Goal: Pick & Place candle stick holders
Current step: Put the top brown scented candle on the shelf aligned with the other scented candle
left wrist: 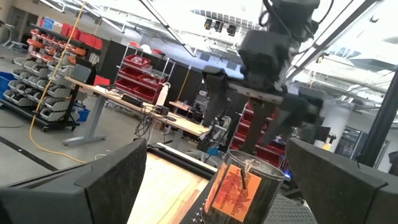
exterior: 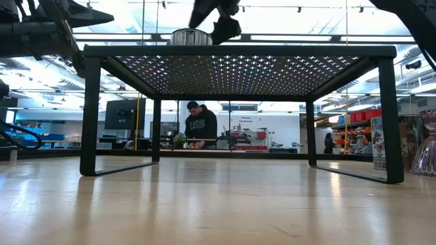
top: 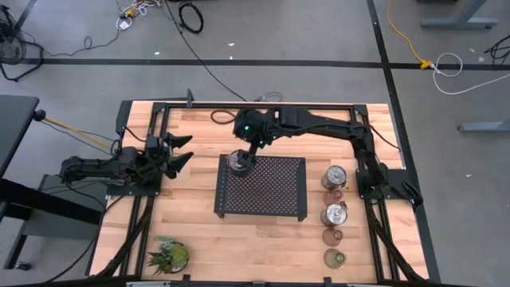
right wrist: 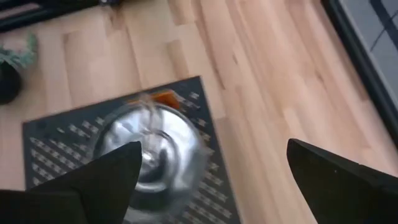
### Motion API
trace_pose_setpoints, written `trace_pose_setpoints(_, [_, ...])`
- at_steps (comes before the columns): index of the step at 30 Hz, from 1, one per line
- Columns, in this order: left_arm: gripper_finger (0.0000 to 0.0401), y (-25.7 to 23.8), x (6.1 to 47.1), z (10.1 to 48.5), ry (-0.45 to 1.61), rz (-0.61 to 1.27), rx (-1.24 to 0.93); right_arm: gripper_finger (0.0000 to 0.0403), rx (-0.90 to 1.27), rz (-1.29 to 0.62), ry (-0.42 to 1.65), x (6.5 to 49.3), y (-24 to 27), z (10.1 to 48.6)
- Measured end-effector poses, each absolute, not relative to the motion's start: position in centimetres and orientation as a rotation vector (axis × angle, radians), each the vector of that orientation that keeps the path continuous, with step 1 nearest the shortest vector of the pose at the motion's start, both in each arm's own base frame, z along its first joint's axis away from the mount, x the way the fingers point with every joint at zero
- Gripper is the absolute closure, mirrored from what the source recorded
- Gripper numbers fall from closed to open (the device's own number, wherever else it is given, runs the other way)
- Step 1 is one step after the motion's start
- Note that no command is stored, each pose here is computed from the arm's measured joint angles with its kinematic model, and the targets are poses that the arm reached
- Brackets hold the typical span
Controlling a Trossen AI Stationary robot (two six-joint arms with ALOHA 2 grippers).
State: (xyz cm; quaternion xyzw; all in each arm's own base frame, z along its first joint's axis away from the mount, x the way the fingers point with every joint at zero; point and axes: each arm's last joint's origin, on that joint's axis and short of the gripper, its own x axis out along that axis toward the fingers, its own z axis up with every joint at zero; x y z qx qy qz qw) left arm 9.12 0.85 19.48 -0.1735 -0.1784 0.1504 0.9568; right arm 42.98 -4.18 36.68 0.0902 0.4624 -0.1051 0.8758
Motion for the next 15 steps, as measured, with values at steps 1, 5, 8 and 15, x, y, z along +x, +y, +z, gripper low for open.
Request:
trace_pose_setpoints(1, [0.0016,0.8,9.1,19.5,-0.363,0.305,-0.352,0.0004,0.183,-0.231,0.967,42.7,-4.5,36.9])
trace_pose_setpoints(5, [0.0016,0.8,9.1,19.5,-0.363,0.305,-0.352,0.0004,0.163,-0.334,0.944,40.7,-5.8,38.9])
trace_pose_setpoints(8, [0.0016,0.8,9.1,19.5,-0.363,0.305,-0.352,0.0004,0.156,-0.422,1.002,38.0,-6.3,40.3])
trace_pose_setpoints(15, [0.0016,0.8,9.1,19.5,-0.362,0.306,-0.352,0.0004,0.157,-0.579,1.03,31.5,-5.3,43.5])
